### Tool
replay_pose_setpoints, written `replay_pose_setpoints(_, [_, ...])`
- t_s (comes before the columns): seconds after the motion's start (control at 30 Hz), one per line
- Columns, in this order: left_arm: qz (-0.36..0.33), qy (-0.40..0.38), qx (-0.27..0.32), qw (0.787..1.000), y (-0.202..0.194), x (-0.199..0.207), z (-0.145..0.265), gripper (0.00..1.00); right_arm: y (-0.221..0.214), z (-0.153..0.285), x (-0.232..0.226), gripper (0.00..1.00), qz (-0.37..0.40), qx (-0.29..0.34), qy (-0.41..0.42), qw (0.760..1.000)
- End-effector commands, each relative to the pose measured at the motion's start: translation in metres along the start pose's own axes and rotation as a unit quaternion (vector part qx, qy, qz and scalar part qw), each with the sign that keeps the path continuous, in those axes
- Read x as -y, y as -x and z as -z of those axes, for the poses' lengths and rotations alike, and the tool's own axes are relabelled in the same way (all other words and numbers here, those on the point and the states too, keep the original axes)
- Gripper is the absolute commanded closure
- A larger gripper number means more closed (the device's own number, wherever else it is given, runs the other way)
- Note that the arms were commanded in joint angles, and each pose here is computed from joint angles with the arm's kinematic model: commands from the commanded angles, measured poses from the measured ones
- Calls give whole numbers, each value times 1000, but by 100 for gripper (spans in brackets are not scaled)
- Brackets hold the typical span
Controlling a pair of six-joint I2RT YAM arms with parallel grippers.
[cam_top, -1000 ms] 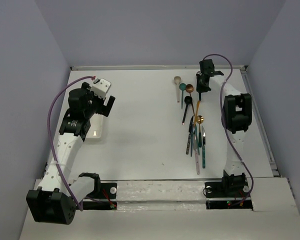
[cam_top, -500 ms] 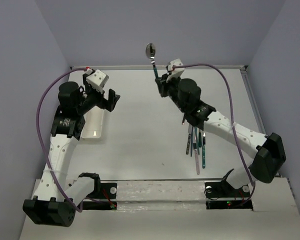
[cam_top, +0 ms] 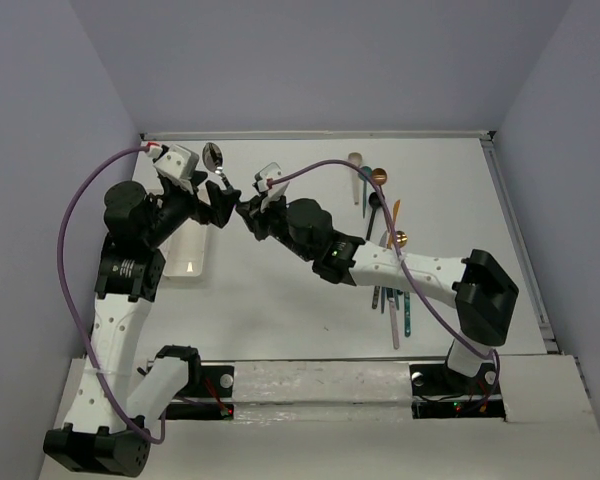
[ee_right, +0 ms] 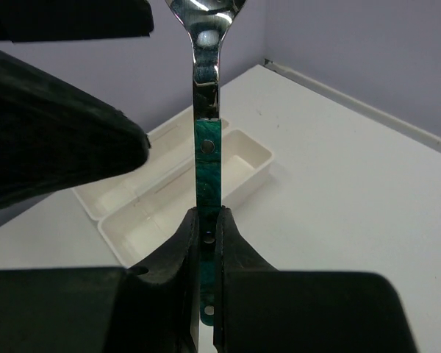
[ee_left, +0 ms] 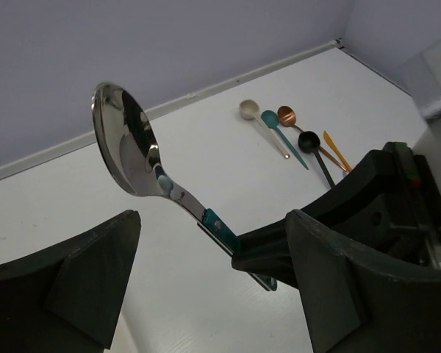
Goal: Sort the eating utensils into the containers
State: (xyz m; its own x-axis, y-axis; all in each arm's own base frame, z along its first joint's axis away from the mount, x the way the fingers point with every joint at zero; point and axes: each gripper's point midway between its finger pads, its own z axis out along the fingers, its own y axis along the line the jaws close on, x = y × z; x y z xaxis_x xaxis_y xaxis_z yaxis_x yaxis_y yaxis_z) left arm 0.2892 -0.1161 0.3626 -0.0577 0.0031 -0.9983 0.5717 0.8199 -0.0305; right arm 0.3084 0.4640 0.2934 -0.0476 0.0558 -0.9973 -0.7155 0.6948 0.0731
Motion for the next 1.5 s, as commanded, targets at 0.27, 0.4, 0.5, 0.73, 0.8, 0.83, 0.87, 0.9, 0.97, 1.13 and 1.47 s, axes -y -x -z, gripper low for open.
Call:
replay_pose_setpoints(0.27, [41,51,15,998,-2,-17,-5,19,82,-1,-24,100,-59,116,37,991])
replay_pose_setpoints(0.4, [39,39,30,998,0,-13,-7,27,83,-1,-28,100,-60,116,48,990])
replay_pose_setpoints(0.5, [42,32,27,998,-3,-13,-12,30,85,0,-30,100,-63,121,55,989])
replay_pose_setpoints(0.73, [57,35,14,998,-14,-19,-22,46,83,0,-32,100,-63,121,59,989])
replay_pose_setpoints(0.8, [60,32,14,998,-15,-19,-24,59,80,-1,-33,100,-64,118,62,989])
replay_pose_setpoints(0.83, [60,29,13,998,-16,-18,-25,63,80,-1,-34,100,-64,118,64,989])
replay_pose_setpoints(0.87, [61,27,8,998,-19,-19,-27,75,79,-1,-35,100,-64,118,68,989])
replay_pose_setpoints(0.9, [61,25,6,998,-18,-19,-27,83,79,0,-35,100,-65,119,67,989])
replay_pose_setpoints(0.97, [63,27,-1,998,-22,-20,-28,100,79,0,-33,100,-65,119,62,989])
replay_pose_setpoints(1.13, [16,60,-13,998,-20,-41,-21,100,57,-8,-17,65,-45,79,13,996])
replay_pose_setpoints(1.47, [-79,291,-174,938,-63,-230,53,100,-22,43,37,10,-24,-45,-75,996])
